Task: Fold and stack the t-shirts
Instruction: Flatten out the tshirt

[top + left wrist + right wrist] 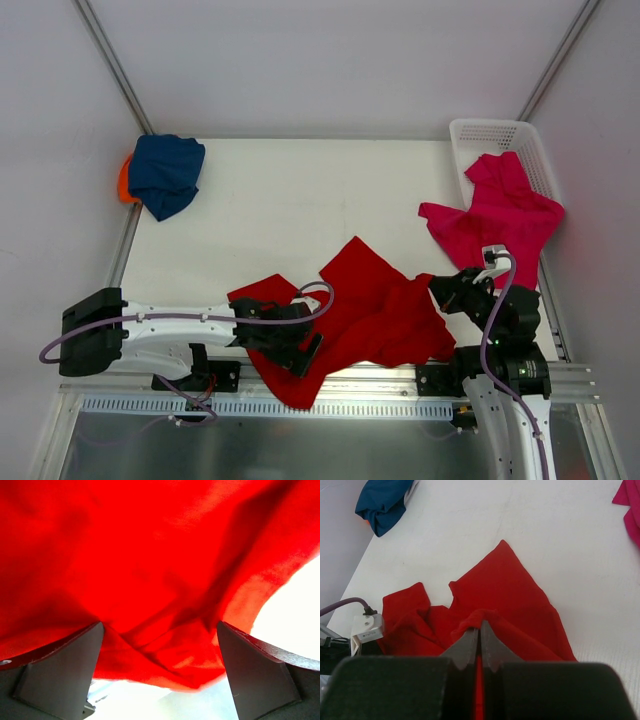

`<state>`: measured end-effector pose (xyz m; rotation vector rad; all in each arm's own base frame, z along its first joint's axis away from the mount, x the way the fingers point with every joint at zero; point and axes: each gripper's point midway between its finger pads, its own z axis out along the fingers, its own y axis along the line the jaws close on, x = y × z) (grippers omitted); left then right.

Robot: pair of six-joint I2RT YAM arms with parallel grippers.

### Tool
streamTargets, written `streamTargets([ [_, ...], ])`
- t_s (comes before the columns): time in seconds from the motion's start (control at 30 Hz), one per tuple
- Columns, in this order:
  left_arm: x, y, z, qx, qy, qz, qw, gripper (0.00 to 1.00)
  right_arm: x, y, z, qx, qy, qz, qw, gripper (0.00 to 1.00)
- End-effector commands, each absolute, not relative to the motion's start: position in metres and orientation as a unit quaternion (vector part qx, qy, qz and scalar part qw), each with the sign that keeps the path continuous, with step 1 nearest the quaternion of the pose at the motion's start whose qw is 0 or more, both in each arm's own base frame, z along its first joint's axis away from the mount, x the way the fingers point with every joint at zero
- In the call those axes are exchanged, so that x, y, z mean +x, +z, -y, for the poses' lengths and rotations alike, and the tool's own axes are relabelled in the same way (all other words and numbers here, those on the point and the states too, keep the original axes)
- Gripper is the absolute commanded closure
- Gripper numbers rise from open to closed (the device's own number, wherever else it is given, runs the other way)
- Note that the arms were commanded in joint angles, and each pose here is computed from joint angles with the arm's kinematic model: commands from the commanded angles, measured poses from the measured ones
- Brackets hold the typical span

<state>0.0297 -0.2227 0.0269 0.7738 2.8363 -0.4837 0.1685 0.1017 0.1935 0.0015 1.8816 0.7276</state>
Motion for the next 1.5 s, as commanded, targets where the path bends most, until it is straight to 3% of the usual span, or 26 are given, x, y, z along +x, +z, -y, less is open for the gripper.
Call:
streamTargets([
  [0.0,0.023,0.009,0.198,0.213,-0.108,-0.968,0.075,0.01,0.169,0.206,-0.106,-0.011,0.318,-0.773,0.548,0.99],
  [0.33,0.022,-0.006,0.201,0.228,-0.055,-0.969,0.075,0.01,0.167,0.205,-0.106,-0.012,0.32,-0.775,0.546,0.99],
  [0.47,0.015,-0.012,0.204,0.239,-0.043,-0.968,0.062,0.24,0.168,0.205,-0.106,-0.01,0.32,-0.774,0.546,0.99],
  [0.5,0.014,-0.012,0.206,0.24,-0.042,-0.968,0.06,0.39,0.168,0.205,-0.106,-0.01,0.32,-0.775,0.545,1.0],
  [0.6,0.007,-0.017,0.209,0.249,-0.03,-0.967,0.051,0.5,0.169,0.203,-0.107,-0.01,0.321,-0.776,0.543,0.99],
  [0.8,-0.002,-0.017,0.217,0.263,-0.03,-0.963,0.047,0.55,0.17,0.203,-0.107,-0.01,0.321,-0.777,0.542,0.99],
  [1.03,-0.006,-0.012,0.219,0.267,-0.042,-0.962,0.048,0.52,0.17,0.203,-0.108,-0.012,0.322,-0.776,0.542,0.99],
  [1.27,-0.011,0.01,0.211,0.267,-0.044,-0.961,0.052,0.34,0.172,0.202,-0.109,-0.014,0.324,-0.778,0.538,1.0],
  [1.37,-0.012,0.028,0.212,0.267,-0.052,-0.96,0.068,0.35,0.171,0.203,-0.109,-0.015,0.324,-0.778,0.539,0.99],
  [1.47,-0.015,0.036,0.21,0.267,-0.051,-0.96,0.072,0.42,0.172,0.202,-0.108,-0.013,0.323,-0.777,0.54,0.99],
])
